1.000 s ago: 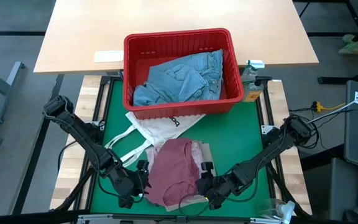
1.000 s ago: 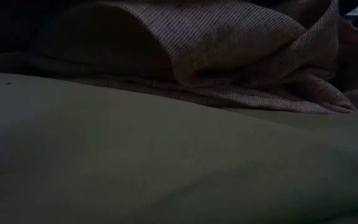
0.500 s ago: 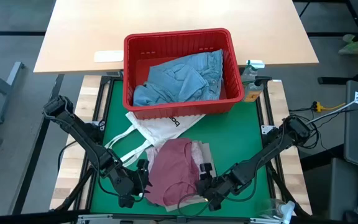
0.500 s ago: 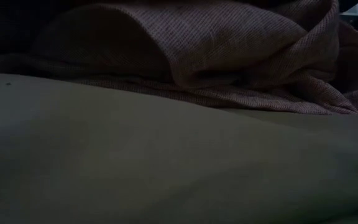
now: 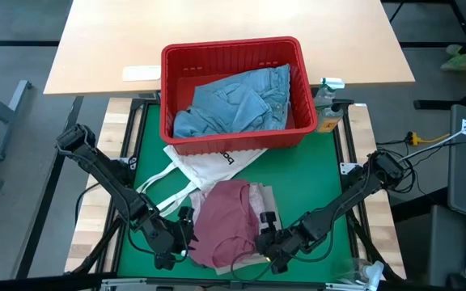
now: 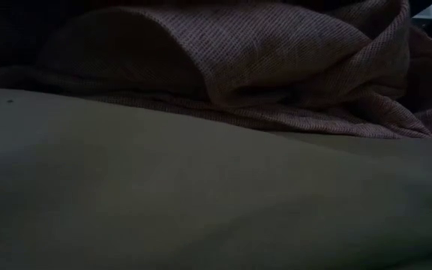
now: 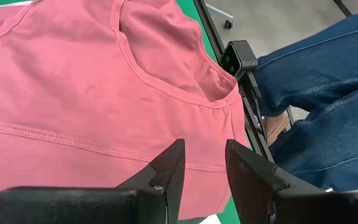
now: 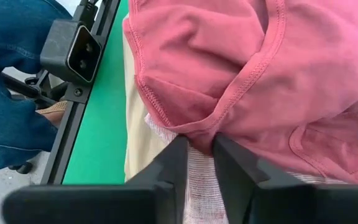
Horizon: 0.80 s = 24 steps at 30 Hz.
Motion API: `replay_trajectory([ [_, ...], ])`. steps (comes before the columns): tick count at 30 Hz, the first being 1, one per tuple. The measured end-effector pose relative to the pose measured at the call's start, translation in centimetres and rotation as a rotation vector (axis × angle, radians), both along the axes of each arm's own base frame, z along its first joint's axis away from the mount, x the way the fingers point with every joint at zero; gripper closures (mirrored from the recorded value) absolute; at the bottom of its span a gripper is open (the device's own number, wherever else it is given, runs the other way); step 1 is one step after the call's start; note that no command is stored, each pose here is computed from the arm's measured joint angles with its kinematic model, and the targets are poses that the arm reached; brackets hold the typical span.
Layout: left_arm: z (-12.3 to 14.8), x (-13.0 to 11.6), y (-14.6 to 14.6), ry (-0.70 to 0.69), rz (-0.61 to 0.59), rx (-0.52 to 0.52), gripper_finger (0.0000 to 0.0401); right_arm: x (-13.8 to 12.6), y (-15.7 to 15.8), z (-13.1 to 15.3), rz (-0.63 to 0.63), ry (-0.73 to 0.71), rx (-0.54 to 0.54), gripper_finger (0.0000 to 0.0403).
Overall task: Fold laundry
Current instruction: Fold the purple panty
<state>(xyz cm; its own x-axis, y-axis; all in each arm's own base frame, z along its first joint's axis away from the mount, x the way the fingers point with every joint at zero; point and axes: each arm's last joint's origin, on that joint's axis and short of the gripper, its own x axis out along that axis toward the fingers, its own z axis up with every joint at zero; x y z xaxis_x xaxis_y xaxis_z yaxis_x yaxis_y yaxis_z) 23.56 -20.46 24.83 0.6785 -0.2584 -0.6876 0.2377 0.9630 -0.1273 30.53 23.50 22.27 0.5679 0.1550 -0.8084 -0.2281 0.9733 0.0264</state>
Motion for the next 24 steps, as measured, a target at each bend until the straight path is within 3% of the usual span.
replay_trajectory([
  [7,0.0,0.0,0.0,-0.001,0.001,0.001,0.0291,0.0,0.0,0.0,0.0,0.0,0.0,0.0396],
  [18,0.0,0.0,0.0,-0.004,0.006,0.005,0.0291,0.6,0.3,3.9,-0.016,-0.046,-0.043,0.0398],
  [24,0.0,0.0,0.1,-0.016,0.023,0.017,0.0291,1.8,-0.8,4.3,-0.049,-0.09,-0.051,0.0401],
])
